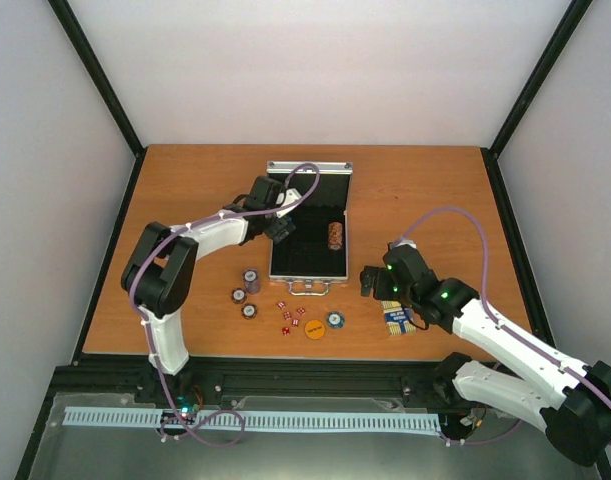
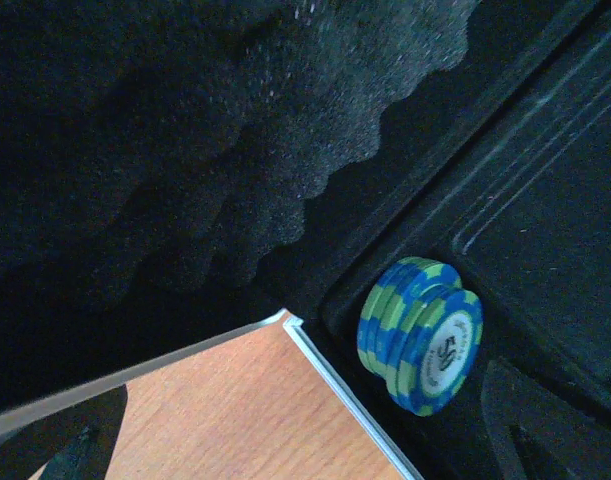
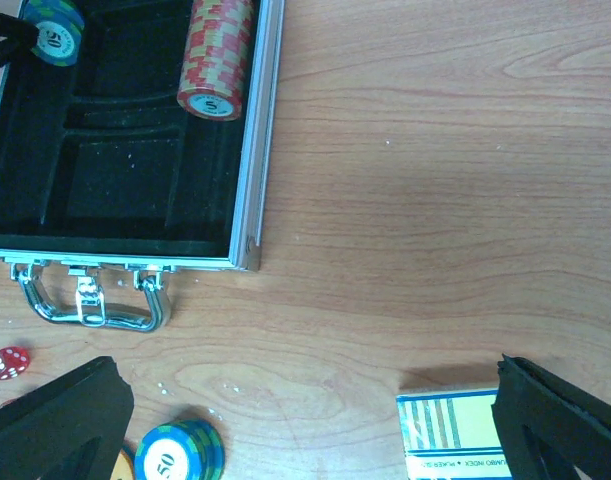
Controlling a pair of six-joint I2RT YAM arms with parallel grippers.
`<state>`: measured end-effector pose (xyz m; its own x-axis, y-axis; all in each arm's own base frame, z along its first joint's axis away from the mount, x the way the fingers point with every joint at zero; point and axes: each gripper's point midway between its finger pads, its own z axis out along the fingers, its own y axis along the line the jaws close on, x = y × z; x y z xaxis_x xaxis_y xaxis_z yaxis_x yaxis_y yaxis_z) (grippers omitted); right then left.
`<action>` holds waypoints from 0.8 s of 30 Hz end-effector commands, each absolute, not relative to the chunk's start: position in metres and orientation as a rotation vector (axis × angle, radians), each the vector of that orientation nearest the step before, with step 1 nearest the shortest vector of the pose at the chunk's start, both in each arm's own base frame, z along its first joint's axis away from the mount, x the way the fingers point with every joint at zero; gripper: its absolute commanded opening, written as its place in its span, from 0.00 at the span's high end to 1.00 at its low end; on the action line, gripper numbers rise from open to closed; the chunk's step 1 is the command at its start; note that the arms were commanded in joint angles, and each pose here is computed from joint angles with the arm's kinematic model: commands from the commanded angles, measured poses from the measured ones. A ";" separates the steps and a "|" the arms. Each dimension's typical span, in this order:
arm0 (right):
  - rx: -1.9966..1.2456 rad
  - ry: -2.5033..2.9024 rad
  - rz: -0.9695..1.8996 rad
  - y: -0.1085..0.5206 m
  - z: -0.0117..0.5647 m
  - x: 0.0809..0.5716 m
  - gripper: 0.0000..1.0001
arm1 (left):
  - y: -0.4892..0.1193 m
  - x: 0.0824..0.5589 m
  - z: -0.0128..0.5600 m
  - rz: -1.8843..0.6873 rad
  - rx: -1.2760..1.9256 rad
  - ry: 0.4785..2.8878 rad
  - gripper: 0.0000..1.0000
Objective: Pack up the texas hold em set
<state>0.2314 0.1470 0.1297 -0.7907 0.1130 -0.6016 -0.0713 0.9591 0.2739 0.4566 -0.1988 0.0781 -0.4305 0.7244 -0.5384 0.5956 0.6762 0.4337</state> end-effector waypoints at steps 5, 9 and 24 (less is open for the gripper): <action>0.031 2.447 0.403 0.149 0.128 0.231 0.00 | -0.209 0.432 0.098 0.057 1.024 2.209 0.00; 0.021 2.449 0.394 0.148 0.129 0.230 0.00 | -0.213 0.416 0.098 -0.026 1.049 2.256 0.00; -0.137 2.561 0.339 0.158 0.118 0.226 0.00 | -0.230 0.363 0.162 -0.410 0.887 2.306 0.00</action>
